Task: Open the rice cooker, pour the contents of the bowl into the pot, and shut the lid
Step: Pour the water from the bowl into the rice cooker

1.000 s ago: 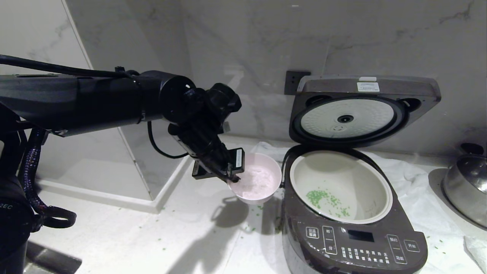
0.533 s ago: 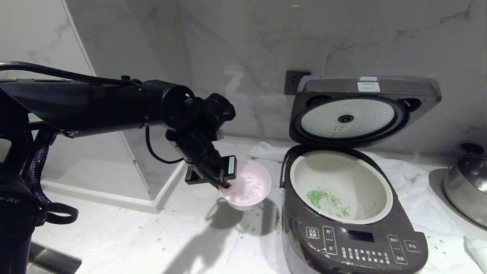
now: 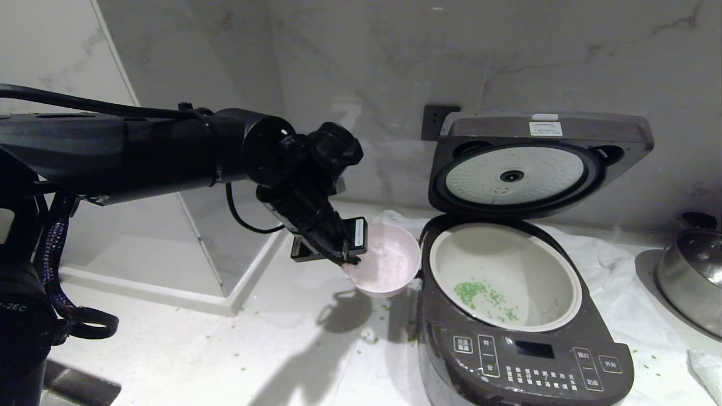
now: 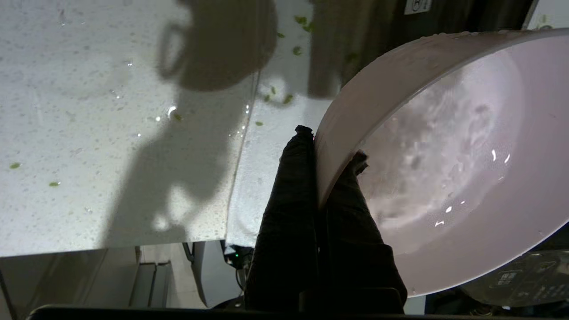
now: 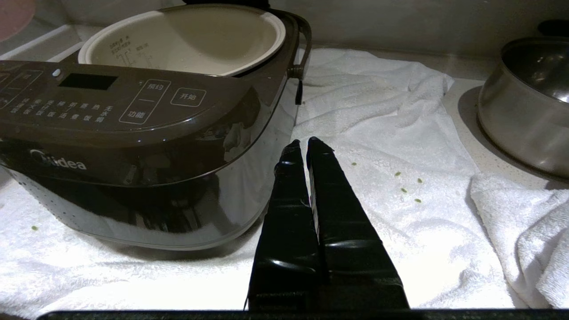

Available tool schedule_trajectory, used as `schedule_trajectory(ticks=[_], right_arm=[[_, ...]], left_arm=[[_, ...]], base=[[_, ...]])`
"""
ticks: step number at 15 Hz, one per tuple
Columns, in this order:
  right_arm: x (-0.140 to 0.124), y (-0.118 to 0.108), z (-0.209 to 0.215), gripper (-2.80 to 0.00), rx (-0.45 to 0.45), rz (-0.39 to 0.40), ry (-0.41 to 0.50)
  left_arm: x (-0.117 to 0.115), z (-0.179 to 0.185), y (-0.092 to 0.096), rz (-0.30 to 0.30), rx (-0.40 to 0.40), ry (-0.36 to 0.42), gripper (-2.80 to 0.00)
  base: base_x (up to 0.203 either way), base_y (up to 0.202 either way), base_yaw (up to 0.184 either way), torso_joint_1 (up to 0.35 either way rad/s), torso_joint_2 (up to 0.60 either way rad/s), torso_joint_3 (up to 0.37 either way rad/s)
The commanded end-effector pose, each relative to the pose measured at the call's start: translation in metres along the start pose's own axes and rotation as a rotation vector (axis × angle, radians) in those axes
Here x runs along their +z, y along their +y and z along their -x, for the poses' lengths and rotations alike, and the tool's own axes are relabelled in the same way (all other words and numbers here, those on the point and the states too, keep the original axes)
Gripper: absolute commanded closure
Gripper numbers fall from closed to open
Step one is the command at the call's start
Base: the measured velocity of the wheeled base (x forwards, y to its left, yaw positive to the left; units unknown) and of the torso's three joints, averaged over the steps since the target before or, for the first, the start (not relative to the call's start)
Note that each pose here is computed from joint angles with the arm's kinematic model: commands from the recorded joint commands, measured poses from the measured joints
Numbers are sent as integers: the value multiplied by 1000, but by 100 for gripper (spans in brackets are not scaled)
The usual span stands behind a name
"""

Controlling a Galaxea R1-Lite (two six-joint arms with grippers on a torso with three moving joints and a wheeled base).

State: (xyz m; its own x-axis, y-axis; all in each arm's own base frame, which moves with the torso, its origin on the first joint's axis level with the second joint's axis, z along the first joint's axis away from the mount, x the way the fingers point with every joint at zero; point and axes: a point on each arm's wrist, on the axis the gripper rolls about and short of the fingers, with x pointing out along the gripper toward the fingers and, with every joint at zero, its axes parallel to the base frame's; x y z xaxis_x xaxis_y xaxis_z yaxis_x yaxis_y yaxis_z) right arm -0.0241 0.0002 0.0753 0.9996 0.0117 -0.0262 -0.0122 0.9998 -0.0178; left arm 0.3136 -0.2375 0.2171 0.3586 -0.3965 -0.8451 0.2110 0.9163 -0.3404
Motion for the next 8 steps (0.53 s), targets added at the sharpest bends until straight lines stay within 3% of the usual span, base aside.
schedule_trajectory(ticks=[1,5,8], right_arm=[[0,0,0,0,2,0,1],[0,0,0,0,1,0,1],[0,0,0,0,1,0,1]], left_arm=[[2,-9,-8,-6,-26,-26,0],[10,-13,-20,62,-99,-114,0],[4,-19,-31,53,-115,-103,0]], base=[[0,0,0,0,0,0],[0,0,0,0,0,0],[0,0,0,0,0,0]])
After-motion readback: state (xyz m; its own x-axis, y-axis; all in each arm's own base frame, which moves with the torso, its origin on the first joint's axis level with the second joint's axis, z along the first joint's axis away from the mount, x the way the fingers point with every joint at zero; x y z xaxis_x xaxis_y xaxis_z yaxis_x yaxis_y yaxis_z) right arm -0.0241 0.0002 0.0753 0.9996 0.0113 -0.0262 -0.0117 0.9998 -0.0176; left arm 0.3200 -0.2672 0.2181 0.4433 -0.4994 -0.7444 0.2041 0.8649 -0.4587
